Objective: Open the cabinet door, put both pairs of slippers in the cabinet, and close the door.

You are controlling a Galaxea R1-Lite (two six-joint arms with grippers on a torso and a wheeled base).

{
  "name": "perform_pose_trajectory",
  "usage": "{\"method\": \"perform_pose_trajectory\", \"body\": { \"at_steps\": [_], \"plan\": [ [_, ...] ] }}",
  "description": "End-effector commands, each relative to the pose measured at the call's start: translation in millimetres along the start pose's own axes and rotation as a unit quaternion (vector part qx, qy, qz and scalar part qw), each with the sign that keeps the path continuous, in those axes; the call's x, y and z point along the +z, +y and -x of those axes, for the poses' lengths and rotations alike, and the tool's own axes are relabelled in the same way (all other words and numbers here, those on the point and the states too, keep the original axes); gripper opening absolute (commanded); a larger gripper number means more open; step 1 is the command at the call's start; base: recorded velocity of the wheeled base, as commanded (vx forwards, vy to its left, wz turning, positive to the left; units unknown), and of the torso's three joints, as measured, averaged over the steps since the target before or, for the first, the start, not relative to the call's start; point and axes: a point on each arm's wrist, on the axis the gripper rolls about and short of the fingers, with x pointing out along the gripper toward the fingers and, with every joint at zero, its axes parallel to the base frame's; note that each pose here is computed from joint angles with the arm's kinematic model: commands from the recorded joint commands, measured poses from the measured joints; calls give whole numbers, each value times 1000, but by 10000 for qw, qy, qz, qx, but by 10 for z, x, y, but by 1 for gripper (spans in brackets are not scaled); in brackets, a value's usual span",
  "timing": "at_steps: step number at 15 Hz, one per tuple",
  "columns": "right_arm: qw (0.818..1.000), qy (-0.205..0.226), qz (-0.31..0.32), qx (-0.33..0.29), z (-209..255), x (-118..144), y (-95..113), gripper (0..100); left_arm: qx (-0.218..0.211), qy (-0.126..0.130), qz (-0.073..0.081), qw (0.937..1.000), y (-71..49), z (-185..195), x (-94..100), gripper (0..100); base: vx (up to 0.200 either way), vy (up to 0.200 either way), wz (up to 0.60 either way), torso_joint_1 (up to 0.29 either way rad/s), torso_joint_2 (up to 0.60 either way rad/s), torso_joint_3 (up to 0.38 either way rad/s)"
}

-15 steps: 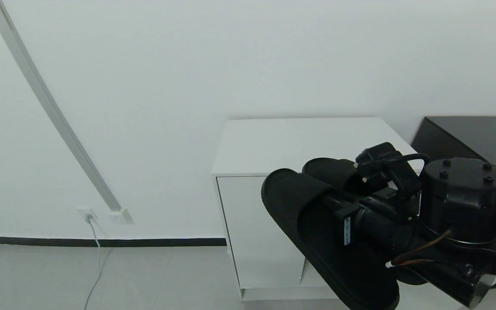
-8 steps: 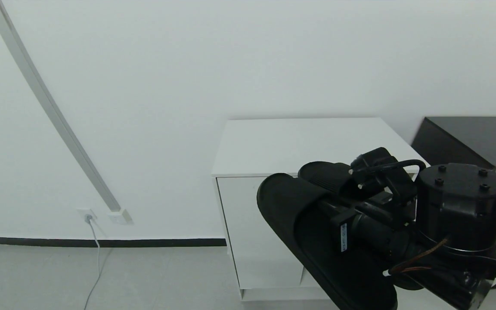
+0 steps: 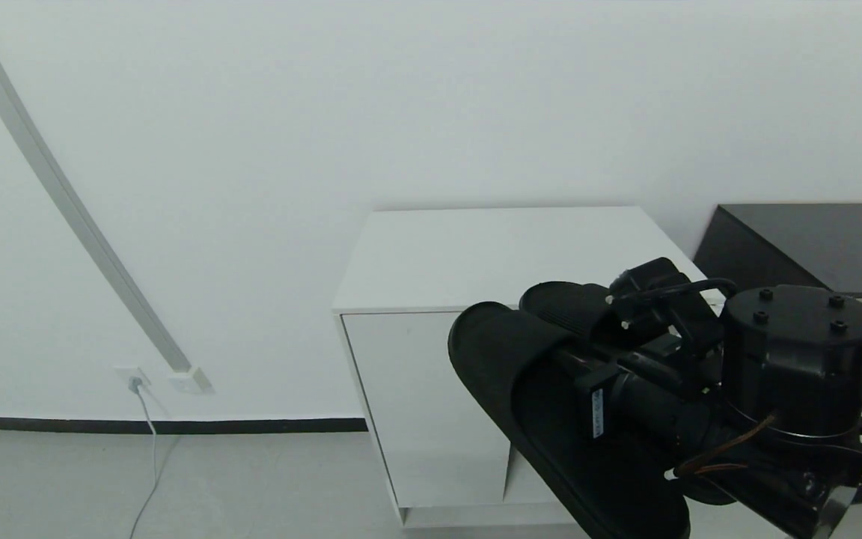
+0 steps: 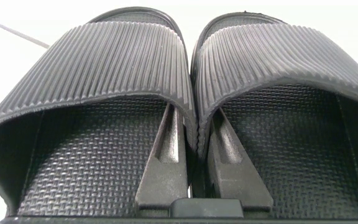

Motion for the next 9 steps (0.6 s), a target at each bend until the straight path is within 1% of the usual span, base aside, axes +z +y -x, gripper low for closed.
{"method": "perform_pose_trajectory", "body": {
  "at_steps": [1, 9],
  "plan": [
    [10000, 3, 2, -3, -4, -4, 2, 0, 0, 6, -2, 10000, 0, -1, 0, 0, 0, -200, 0, 7, 2, -7],
    [10000, 10, 13, -11, 1, -9, 0, 0, 0, 6, -2, 10000, 0, -1, 0, 0, 0, -200, 0, 4, 1, 4]
  ]
}}
